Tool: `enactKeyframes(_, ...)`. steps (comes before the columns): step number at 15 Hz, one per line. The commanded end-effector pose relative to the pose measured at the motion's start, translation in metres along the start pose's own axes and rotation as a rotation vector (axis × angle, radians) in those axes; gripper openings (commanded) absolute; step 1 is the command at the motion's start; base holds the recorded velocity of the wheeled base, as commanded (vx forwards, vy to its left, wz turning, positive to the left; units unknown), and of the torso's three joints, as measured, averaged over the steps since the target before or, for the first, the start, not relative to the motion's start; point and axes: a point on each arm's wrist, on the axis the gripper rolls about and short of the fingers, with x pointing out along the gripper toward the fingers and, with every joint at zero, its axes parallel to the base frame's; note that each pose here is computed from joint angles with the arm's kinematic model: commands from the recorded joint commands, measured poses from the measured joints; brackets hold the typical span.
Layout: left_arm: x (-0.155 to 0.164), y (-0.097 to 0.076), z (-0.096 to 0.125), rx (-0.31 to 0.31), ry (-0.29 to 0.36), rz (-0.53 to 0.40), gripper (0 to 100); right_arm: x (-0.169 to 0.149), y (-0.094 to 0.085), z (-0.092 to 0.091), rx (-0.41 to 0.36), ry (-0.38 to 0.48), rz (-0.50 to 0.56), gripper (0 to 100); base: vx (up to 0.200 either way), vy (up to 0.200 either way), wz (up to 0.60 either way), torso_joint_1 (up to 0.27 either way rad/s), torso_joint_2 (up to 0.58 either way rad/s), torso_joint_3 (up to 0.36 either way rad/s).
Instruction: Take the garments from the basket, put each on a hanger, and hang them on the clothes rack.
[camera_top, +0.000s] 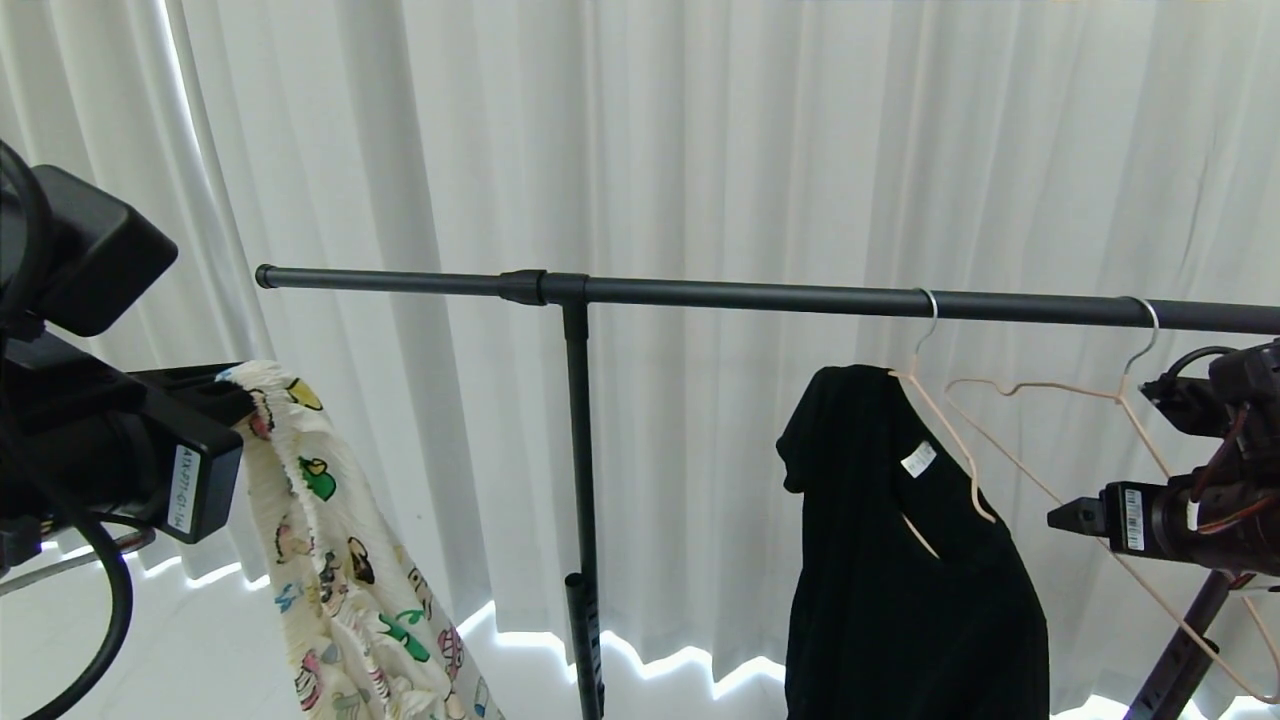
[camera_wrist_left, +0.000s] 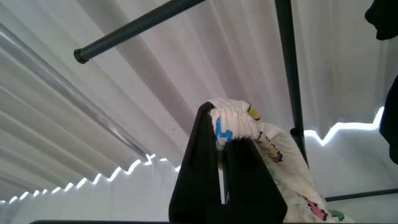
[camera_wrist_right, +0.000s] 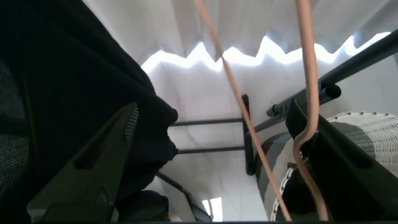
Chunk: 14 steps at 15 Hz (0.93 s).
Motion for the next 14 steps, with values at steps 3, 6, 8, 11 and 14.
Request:
enactKeyframes(3,0.000,0.000,0.000,0.000,0.001,0.000,0,0.006,0.001,-0.001,-0.006,0.013,-0.011,100,0.000,0.000,0.00,0.000,0.00,0.000)
enactKeyframes(6,0.000,0.000,0.000,0.000,0.001,0.000,0,0.014,0.002,0.002,-0.019,0.007,-0.014,100,0.000,0.000,0.00,0.000,0.00,0.000)
enactKeyframes(8,0.000,0.000,0.000,0.000,0.001,0.000,0,0.020,0.003,0.001,-0.022,0.007,-0.028,0,0.000,0.000,0.00,0.000,0.00,0.000)
enactKeyframes(11,0.000,0.000,0.000,-0.002,0.001,0.001,0,0.023,0.003,0.001,-0.023,0.011,-0.036,0,0.000,0.000,0.00,0.000,0.00,0.000)
enactKeyframes(14,0.001,0.000,0.000,-0.002,0.004,0.000,0,0.022,0.003,0.001,-0.023,0.007,-0.032,0,0.000,0.000,0.00,0.000,0.00,0.000)
